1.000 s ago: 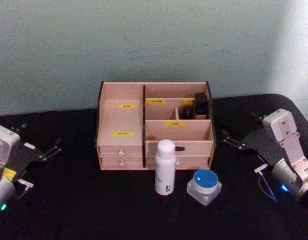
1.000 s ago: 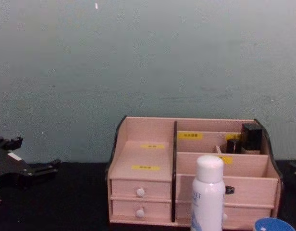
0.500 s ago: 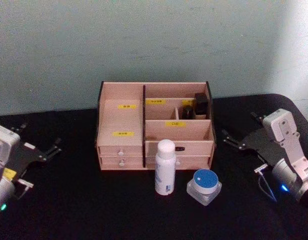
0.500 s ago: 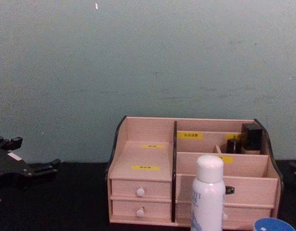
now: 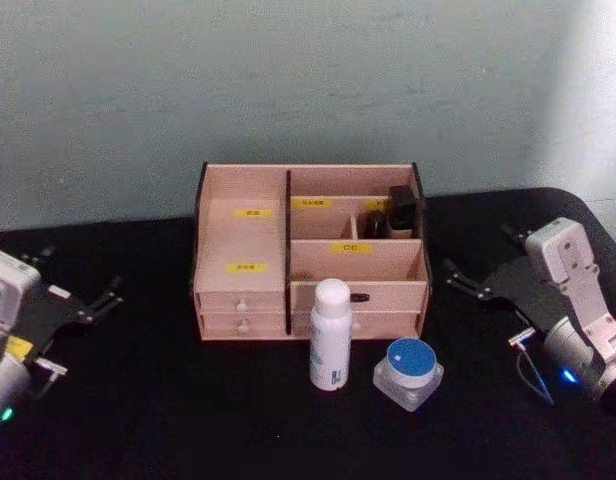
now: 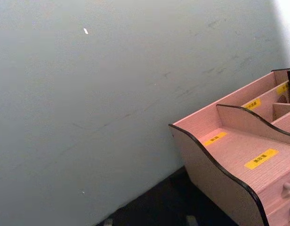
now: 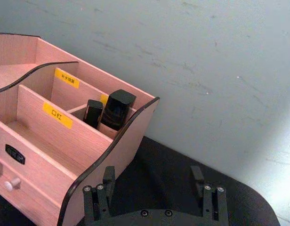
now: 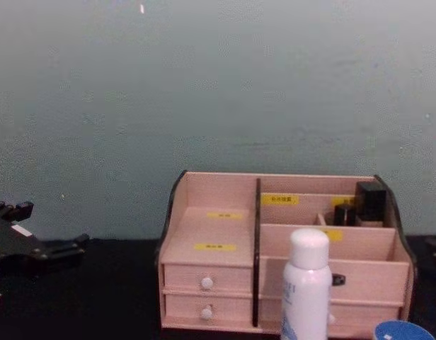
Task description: Pick up the facial cleanser and watermelon frost from the table and place them into the tiered storage box.
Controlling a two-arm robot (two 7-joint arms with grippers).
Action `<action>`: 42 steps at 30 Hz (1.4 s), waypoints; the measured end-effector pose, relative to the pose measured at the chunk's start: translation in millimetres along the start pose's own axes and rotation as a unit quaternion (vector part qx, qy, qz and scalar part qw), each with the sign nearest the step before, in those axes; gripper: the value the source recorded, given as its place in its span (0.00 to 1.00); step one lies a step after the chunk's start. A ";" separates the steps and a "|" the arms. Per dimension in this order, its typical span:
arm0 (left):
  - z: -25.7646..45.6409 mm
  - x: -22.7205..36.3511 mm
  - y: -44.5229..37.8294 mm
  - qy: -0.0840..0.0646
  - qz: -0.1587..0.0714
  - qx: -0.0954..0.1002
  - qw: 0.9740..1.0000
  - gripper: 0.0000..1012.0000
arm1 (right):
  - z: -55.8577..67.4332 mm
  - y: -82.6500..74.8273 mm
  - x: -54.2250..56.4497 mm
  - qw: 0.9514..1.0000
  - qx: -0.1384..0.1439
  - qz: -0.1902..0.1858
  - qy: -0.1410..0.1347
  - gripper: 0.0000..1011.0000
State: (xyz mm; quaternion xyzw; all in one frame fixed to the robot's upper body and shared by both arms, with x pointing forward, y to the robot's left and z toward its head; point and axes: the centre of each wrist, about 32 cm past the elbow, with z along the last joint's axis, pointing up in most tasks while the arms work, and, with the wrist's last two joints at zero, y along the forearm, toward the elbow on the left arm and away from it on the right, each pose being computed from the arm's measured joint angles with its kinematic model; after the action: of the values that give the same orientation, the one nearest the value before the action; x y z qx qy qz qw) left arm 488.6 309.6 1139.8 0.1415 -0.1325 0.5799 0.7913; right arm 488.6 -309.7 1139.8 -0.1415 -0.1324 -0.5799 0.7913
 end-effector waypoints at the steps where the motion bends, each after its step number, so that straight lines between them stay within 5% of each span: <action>1: 0.0 0.0 0.0 0.000 0.000 0.000 1.000 0.99 | 0.0 0.0 0.0 1.000 0.000 0.000 0.000 0.99; 15: 0.0 0.0 0.0 0.000 0.000 0.000 1.000 0.99 | 1.3 -2.8 9.1 1.000 0.015 -0.001 0.018 0.99; 26: 0.0 0.0 0.0 0.000 0.000 0.000 1.000 0.99 | 12.9 -25.0 21.4 0.997 0.052 0.032 0.038 0.99; 32: 0.0 0.0 0.0 0.000 0.000 0.000 1.000 0.99 | 20.8 -42.6 23.0 0.991 0.084 0.092 0.044 0.99; 42: 0.0 0.0 0.0 0.000 0.000 0.000 1.000 0.99 | 23.8 -48.0 14.6 0.977 0.090 0.186 0.051 0.99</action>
State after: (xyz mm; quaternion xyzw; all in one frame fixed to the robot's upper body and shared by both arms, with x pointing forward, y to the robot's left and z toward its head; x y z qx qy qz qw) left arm 488.6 309.7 1139.8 0.1415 -0.1325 0.5799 0.7913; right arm 446.0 -327.4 1170.6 -0.0620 -0.1153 -0.4148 0.9004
